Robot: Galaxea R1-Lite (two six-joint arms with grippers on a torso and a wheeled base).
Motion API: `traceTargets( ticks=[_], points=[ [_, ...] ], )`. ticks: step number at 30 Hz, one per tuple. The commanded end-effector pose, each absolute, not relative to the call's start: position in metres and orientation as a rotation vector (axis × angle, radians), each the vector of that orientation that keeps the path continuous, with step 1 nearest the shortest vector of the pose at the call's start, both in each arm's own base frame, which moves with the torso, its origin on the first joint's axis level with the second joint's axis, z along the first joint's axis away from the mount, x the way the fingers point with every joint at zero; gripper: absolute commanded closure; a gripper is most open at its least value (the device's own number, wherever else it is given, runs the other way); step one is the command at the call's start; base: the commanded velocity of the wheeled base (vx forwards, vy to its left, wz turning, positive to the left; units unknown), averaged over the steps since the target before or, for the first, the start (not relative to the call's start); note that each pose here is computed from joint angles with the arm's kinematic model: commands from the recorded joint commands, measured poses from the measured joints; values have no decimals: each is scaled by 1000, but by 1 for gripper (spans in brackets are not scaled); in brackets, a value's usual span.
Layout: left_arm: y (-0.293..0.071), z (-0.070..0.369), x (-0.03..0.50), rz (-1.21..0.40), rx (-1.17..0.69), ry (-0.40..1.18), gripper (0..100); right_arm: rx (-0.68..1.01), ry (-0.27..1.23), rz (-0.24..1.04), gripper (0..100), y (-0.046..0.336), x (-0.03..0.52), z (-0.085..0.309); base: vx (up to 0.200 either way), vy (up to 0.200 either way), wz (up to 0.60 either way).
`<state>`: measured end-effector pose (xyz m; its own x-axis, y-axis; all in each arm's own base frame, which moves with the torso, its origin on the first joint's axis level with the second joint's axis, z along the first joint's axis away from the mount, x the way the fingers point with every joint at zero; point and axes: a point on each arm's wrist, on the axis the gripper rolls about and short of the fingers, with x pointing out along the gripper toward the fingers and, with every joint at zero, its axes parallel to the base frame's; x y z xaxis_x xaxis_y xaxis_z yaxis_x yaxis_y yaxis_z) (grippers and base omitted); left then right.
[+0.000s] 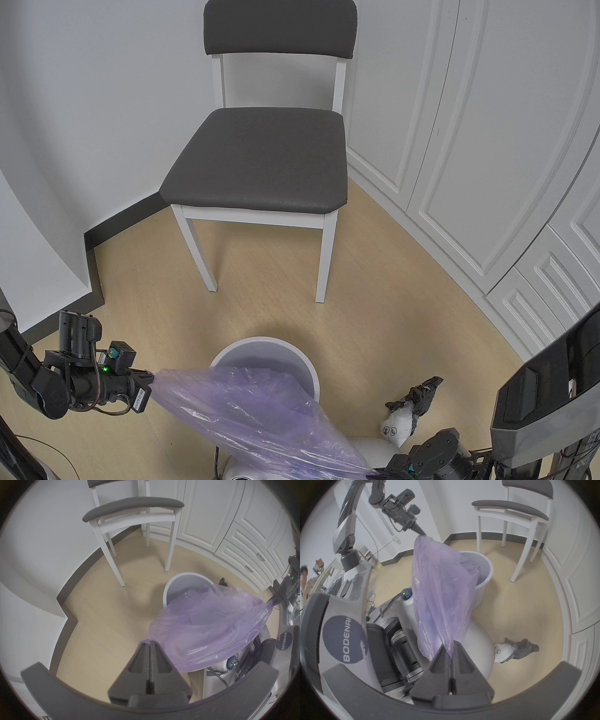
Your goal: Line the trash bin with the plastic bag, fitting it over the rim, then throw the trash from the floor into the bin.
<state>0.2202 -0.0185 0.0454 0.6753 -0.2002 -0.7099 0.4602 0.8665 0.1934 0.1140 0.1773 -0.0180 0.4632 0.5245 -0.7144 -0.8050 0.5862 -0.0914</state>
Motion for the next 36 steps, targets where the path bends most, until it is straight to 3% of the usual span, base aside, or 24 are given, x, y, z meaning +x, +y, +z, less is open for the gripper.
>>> traceTargets(
  ticks=[1,6,14,24,36],
  points=[
    [-16,62,215,-365,379,675,100,-464,693,876,100,176,108,-16,0,0,0],
    [-18,55,214,-390,379,727,100,-478,716,869,100,177,109,-22,0,0,0],
    [-37,-11,244,-444,370,910,100,-439,811,780,100,183,140,-66,0,0,0],
    [-40,-18,273,-222,269,734,100,-365,750,692,100,177,166,-64,0,0,0],
    [-51,14,254,-261,284,645,100,-348,684,697,100,175,164,-51,0,0,0]
  ],
)
